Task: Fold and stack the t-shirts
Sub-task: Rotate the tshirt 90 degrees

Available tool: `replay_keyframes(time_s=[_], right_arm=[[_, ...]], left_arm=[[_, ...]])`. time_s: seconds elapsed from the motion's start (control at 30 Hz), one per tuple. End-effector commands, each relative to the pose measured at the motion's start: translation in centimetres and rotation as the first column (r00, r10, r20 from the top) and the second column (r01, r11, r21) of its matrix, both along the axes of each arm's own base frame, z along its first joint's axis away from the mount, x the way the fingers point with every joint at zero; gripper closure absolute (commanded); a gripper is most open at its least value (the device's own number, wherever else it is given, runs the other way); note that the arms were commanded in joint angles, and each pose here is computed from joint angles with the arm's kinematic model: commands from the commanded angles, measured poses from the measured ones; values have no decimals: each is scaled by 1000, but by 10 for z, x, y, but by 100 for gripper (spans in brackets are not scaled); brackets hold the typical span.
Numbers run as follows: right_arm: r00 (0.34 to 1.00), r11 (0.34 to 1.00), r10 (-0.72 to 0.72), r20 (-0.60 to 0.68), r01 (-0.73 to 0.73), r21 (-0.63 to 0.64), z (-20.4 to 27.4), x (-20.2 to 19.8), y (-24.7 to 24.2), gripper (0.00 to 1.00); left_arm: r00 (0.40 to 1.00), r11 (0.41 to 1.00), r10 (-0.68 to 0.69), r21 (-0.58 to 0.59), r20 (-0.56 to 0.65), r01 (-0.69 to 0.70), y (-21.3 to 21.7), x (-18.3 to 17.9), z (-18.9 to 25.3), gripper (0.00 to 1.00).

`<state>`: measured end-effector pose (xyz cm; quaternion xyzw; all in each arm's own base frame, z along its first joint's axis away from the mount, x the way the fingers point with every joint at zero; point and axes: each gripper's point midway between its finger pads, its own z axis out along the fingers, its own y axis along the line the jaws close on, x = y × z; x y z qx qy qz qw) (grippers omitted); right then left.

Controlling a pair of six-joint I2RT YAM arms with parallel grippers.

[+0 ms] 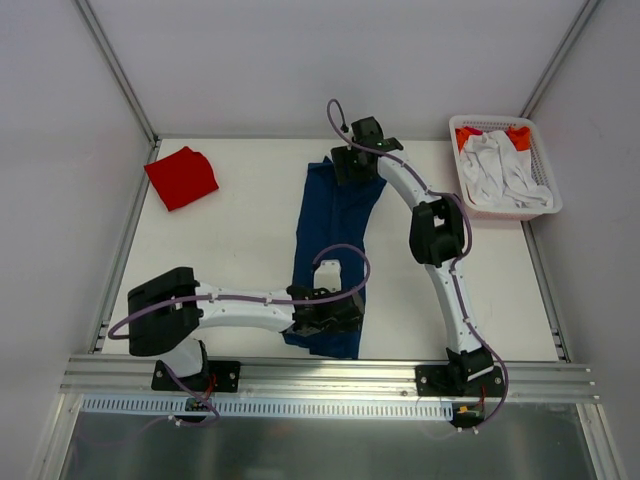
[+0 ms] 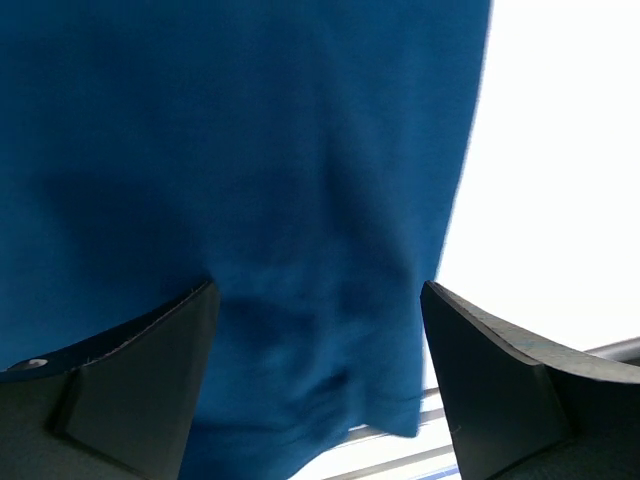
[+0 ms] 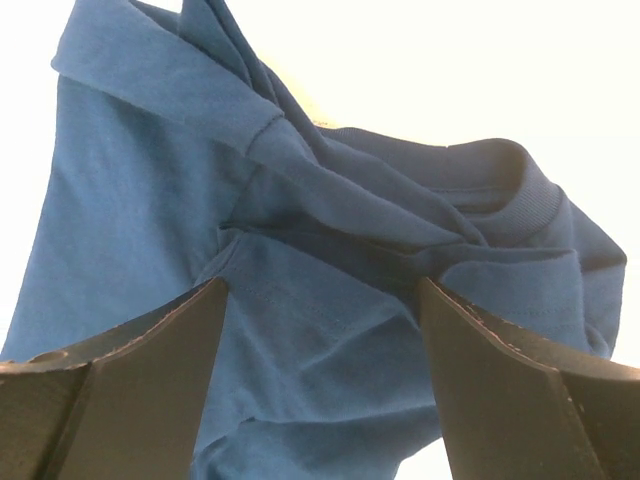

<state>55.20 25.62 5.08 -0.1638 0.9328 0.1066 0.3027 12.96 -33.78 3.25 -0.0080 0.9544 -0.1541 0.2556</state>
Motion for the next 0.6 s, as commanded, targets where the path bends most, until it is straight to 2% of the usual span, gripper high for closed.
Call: replay_keyframes(time_s=[0.0, 0.17, 0.27, 0.4, 0.43, 0.53, 0.57], right_arm=[[990, 999, 9, 141, -16, 51, 82, 6, 1, 20], [978, 999, 2, 209, -10, 39, 133, -4, -11, 20], [976, 1000, -8, 215, 2, 28, 145, -14, -19, 20], [976, 999, -32, 217, 23, 45, 175, -43, -29, 20], [981, 999, -50, 185, 49, 9, 159, -52, -37, 20], [977, 997, -71, 200, 71, 4, 171, -78, -41, 20], [984, 997, -70, 164, 75, -25, 154, -92, -45, 21]], left_arm=[[991, 993, -32, 113, 132, 18, 34, 14, 41, 16], [951, 998, -31, 60, 307, 13, 46, 35, 107, 14], [934, 999, -38, 42, 356, 25, 53, 39, 132, 12], [918, 999, -17, 36, 396, 3, 69, 42, 146, 11], [917, 999, -11, 39, 398, -5, 77, 41, 147, 10], [925, 999, 25, 29, 378, -39, 94, 42, 139, 10], [930, 997, 52, 31, 365, -68, 103, 47, 135, 11]])
